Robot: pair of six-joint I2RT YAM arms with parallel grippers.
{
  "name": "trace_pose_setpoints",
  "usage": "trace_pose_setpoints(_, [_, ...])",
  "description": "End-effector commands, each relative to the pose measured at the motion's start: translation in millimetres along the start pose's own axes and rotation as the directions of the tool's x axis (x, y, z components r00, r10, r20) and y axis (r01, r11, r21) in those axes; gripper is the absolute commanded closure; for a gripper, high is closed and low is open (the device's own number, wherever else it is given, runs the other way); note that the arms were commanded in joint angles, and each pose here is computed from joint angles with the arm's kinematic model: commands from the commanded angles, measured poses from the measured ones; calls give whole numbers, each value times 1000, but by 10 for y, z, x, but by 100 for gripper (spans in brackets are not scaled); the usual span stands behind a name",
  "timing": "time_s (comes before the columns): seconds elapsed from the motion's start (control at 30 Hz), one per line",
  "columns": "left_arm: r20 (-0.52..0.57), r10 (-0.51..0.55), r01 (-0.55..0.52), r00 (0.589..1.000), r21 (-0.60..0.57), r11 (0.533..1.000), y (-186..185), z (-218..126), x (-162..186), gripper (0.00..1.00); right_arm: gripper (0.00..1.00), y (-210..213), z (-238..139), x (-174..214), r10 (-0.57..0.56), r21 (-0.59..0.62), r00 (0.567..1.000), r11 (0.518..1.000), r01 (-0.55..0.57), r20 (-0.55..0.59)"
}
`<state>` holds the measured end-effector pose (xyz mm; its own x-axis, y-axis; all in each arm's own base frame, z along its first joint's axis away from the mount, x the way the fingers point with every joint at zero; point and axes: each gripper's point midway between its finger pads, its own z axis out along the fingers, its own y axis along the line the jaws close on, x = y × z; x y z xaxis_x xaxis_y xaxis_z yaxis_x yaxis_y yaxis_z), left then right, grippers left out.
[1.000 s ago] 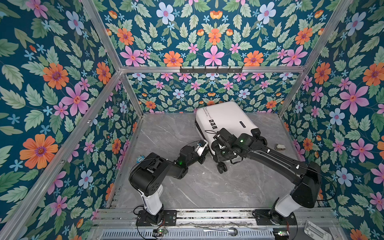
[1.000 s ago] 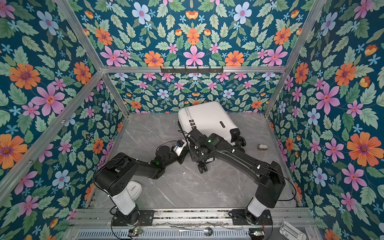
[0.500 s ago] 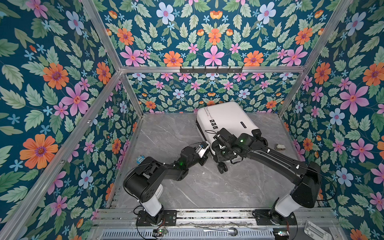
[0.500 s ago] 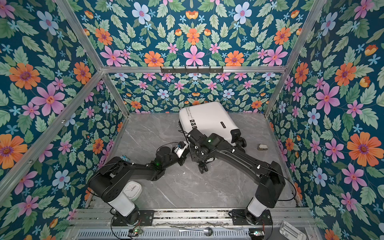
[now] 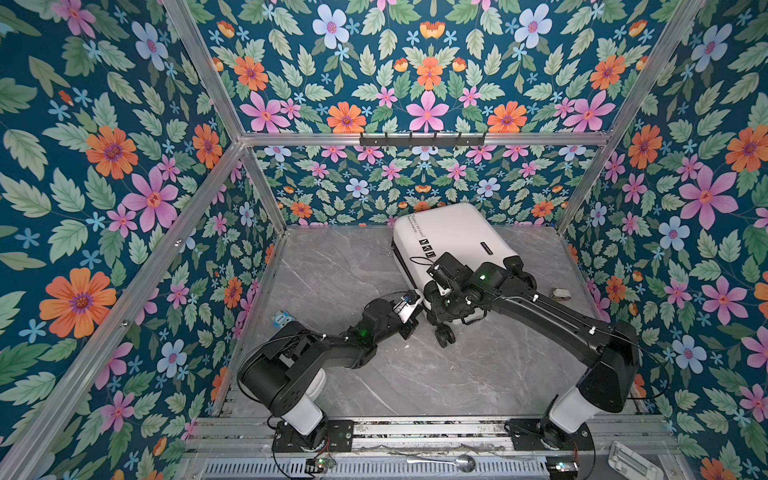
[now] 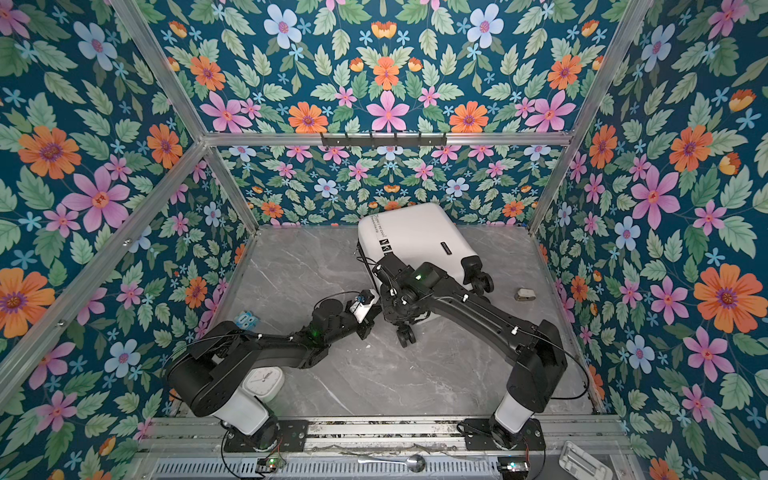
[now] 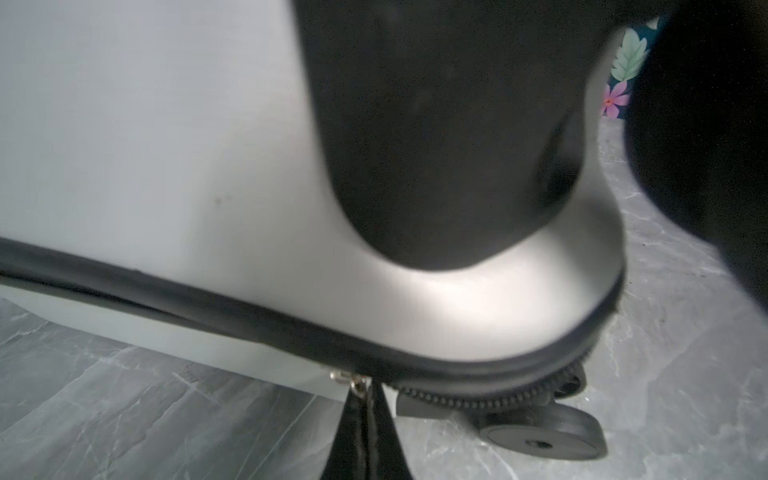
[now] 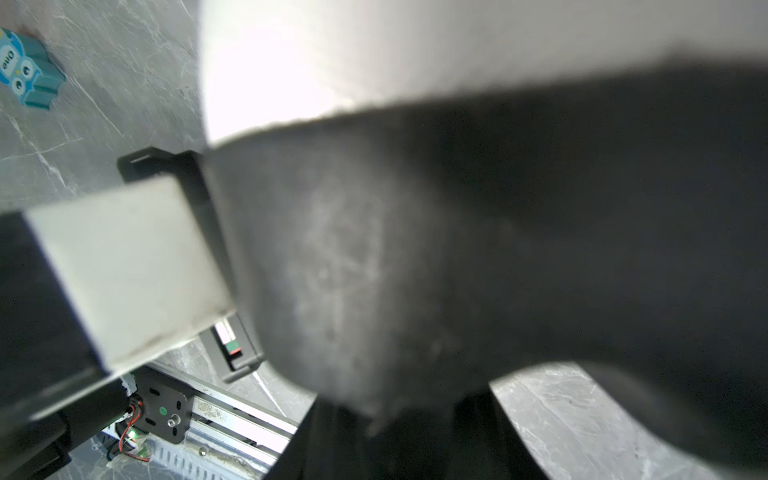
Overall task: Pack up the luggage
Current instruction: 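Pull the zipper along the suitcase edge with the left gripper toward the wheels, then pull the zipper around the wheel corner with the left gripper while the right holds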
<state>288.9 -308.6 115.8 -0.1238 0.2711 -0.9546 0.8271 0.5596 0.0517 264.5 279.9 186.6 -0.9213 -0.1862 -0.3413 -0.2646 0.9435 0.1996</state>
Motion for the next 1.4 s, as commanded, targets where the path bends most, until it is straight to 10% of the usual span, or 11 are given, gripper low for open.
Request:
trace_pose_setpoints(0.0, [-6, -3, 3, 1000, 145, 989, -324, -44, 1, 100, 100, 150, -63, -359, 47, -62, 989, 997, -39, 140])
trace_pose_setpoints(0.5, [64, -52, 37, 997, 211, 977, -758, -75, -197, 100, 100, 299, 26, -362, 75, -144, 989, 988, -56, 128])
trace_pose_setpoints(1.37, [-13, -23, 24, 1000, 88, 996, -577, -100, 52, 100, 100, -73, -157, -386, -59, 64, 987, 997, 50, 152])
